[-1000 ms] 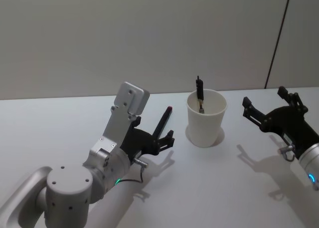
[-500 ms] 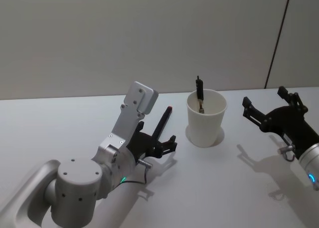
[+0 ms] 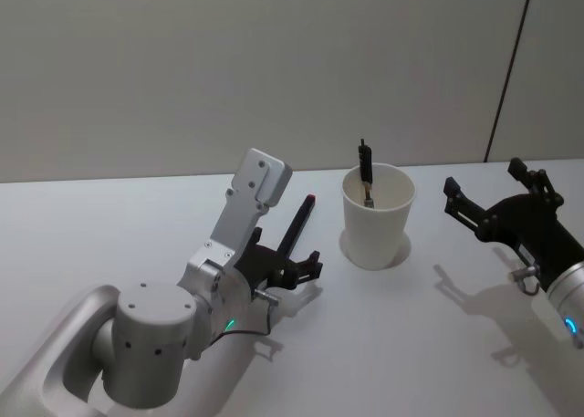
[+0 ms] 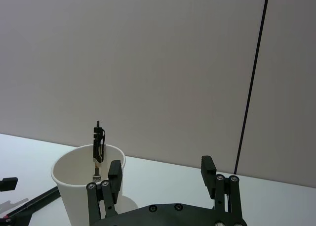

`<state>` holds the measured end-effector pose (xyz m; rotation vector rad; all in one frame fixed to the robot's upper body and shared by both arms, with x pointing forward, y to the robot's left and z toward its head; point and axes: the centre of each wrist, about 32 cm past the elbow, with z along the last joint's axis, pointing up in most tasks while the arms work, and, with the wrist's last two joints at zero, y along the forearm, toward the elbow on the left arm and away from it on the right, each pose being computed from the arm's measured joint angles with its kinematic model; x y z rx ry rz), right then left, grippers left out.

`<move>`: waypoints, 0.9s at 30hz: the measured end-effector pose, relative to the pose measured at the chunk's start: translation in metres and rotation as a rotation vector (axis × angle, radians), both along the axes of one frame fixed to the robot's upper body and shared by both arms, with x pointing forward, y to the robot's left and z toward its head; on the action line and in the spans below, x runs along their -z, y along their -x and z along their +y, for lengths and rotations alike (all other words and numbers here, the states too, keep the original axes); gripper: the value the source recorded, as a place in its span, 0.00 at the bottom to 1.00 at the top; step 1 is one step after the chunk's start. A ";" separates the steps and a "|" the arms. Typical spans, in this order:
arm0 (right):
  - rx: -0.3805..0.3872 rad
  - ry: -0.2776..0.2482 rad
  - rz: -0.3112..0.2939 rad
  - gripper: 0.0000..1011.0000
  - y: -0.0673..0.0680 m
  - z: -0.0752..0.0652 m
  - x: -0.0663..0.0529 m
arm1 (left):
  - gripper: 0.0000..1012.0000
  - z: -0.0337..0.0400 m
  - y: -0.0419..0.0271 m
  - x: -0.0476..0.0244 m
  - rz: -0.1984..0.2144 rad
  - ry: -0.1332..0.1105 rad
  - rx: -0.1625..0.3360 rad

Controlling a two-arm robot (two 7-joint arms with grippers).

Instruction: Place the pen into the pen holder.

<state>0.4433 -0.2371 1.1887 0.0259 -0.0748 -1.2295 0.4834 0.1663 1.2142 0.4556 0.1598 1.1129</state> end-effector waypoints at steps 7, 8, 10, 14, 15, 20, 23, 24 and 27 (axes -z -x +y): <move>0.000 0.000 0.000 0.99 0.000 0.000 0.000 | 0.99 0.0003 -0.0057 0.0017 0.016 0.020 -0.023; 0.000 0.000 0.000 0.99 0.000 0.000 0.000 | 0.99 0.0004 -0.0064 0.0020 0.018 0.023 -0.027; 0.000 0.000 0.000 0.99 0.000 0.000 0.000 | 0.99 0.0006 -0.0081 0.0025 0.024 0.032 -0.034; 0.000 0.000 0.000 0.99 0.000 0.000 0.000 | 0.99 0.0008 -0.0111 0.0038 0.035 0.052 -0.048; 0.000 0.000 0.000 0.99 0.000 0.000 0.000 | 0.99 0.0008 -0.0111 0.0038 0.035 0.052 -0.048; 0.000 0.000 0.000 0.99 0.000 0.000 0.000 | 0.99 0.0005 -0.0134 0.0064 0.050 0.069 -0.056; 0.000 0.000 0.000 0.99 0.000 0.000 0.000 | 0.99 0.0000 -0.0141 0.0078 0.057 0.075 -0.058; 0.000 0.000 0.000 0.99 0.000 0.000 0.000 | 0.99 0.0000 -0.0142 0.0082 0.059 0.076 -0.058; 0.000 0.000 0.000 0.99 0.000 0.000 0.000 | 0.99 -0.0005 -0.0149 0.0093 0.064 0.080 -0.060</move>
